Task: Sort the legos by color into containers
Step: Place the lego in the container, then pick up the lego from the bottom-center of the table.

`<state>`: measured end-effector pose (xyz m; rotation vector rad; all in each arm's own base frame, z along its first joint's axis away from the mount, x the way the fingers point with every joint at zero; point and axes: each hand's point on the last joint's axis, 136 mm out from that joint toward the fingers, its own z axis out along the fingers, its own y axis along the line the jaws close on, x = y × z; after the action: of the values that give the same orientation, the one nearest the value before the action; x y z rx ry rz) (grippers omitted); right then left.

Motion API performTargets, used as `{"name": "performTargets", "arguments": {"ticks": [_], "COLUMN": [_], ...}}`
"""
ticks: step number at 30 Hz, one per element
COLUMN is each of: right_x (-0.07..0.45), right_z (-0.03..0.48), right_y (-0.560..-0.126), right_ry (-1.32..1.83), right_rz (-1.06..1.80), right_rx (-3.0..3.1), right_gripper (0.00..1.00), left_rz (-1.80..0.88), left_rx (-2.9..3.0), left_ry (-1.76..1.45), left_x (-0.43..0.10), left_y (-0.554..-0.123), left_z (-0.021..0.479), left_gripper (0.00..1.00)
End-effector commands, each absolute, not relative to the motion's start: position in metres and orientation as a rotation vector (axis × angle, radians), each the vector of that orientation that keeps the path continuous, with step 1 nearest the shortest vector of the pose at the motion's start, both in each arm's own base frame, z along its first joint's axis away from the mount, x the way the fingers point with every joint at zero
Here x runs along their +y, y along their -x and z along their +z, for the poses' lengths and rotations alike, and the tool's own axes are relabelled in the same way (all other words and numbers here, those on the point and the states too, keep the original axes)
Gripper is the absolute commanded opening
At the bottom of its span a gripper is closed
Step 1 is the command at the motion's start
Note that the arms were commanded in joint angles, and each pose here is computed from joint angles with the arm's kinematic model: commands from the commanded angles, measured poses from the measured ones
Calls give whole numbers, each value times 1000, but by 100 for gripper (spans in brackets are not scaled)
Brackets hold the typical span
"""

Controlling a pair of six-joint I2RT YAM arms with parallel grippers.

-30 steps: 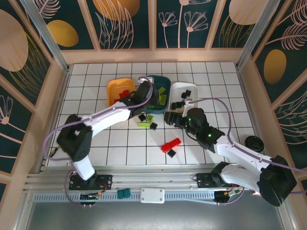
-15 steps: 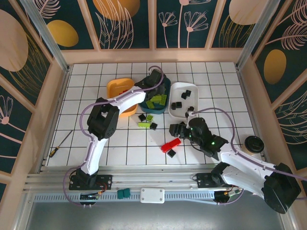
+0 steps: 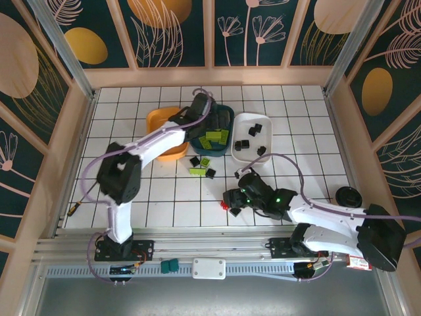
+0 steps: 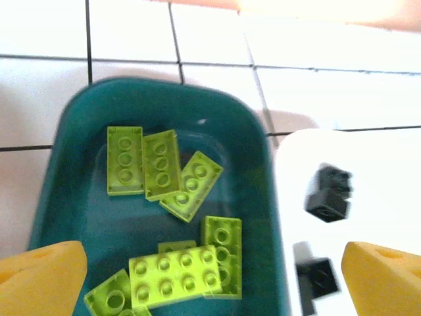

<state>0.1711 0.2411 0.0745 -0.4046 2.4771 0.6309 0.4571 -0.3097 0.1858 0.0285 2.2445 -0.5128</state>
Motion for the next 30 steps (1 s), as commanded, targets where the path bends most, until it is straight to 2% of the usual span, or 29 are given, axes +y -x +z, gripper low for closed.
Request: {"name": "performTargets", "arguments": {"ticks": [1, 6, 14, 19, 26, 30], "right_x": [243, 252, 280, 307, 298, 299], "right_z": [74, 66, 53, 52, 34, 29], "right_y": [-172, -165, -155, -147, -154, -154], "right_ry": [443, 512, 614, 697, 710, 730], "right_rz": [519, 466, 500, 538, 365, 337], "right_rx": [2478, 2497, 2525, 2515, 2551, 2557], "right_gripper": [63, 63, 60, 58, 60, 53], "left_rz": [-659, -689, -645, -633, -604, -577], "left_rx": [2135, 2130, 2172, 2184, 2183, 2196], "left_ry": [-5, 33, 79, 93, 108, 112], "left_x": [-303, -268, -225, -212, -199, -195], "left_y": [-431, -381, -333, -317, -307, -306], "left_z": [224, 218, 192, 188, 188, 182], "left_gripper": [98, 99, 98, 98, 99, 99]}}
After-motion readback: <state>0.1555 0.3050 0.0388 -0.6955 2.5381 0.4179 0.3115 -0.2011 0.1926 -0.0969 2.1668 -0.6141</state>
